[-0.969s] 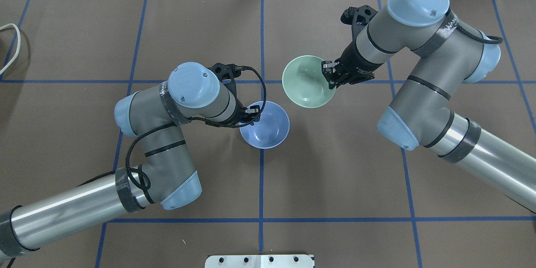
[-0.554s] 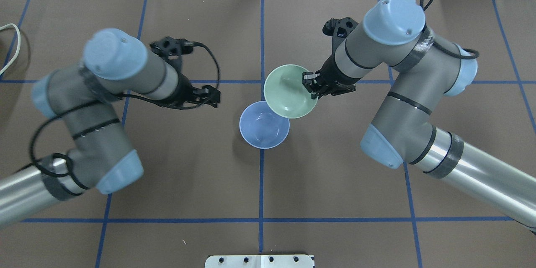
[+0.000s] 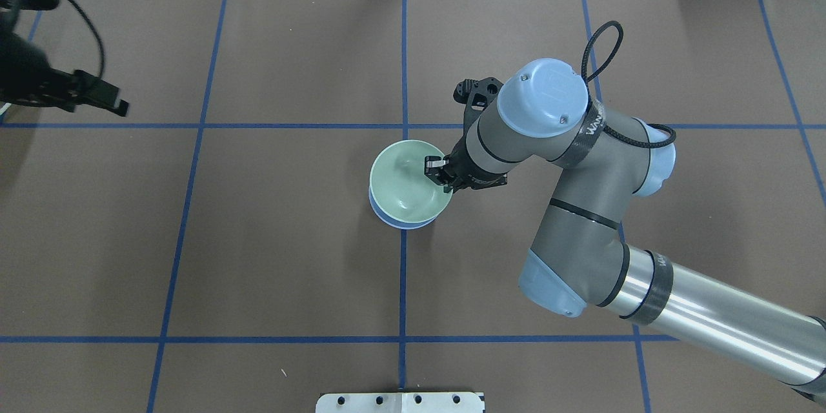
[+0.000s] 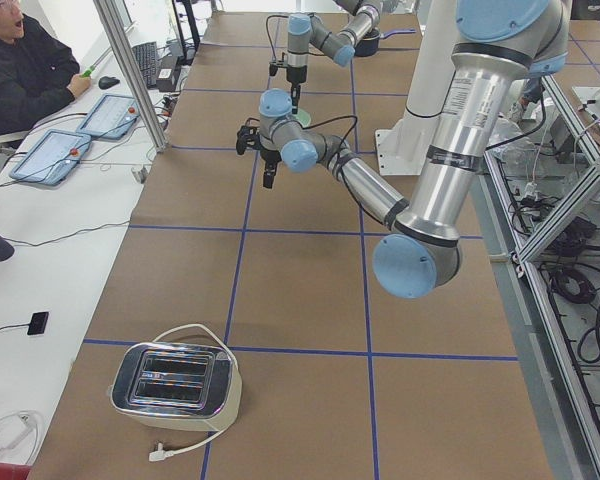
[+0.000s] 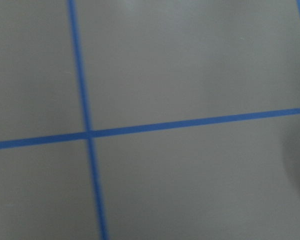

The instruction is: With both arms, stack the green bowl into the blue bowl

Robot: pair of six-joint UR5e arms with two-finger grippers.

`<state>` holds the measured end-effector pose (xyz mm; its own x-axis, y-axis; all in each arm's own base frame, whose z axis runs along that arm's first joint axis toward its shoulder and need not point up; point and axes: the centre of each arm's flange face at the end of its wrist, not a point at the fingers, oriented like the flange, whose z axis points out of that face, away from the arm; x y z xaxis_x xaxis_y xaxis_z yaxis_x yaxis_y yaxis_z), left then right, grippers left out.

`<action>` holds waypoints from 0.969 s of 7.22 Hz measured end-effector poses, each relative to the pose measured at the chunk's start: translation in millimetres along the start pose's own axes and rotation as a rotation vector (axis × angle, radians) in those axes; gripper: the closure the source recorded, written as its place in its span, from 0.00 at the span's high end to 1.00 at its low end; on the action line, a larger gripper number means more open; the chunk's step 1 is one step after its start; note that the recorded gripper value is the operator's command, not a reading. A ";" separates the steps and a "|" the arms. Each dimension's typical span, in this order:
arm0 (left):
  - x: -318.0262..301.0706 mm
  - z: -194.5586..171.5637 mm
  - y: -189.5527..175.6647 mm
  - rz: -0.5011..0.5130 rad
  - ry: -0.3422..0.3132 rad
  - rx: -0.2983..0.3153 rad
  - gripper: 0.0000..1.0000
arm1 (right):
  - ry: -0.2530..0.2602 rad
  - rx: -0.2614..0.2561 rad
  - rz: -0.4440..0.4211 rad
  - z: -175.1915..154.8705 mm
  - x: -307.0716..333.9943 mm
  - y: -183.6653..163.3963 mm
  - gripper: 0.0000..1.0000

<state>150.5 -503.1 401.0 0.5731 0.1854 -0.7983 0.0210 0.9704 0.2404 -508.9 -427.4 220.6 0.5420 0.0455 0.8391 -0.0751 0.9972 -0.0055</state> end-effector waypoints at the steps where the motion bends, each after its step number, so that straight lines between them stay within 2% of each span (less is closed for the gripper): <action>1: -48.3 -25.8 9.8 0.008 -0.007 0.016 0.99 | 0.005 -0.010 -0.006 6.9 -1.7 6.7 0.00; 4: -129.8 -61.2 51.9 0.045 -0.038 0.038 0.99 | 0.018 -0.019 -0.026 15.8 0.4 10.2 0.00; 7: -160.9 -65.7 84.4 0.065 -0.048 0.047 0.99 | 0.028 -0.002 -0.029 12.8 5.6 -7.0 0.00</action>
<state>6.2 -440.9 513.4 0.6132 0.2394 -0.7528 0.0203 0.9479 0.3180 -516.1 -434.9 232.3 0.5668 0.0178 0.8237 -0.0575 0.9982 0.0179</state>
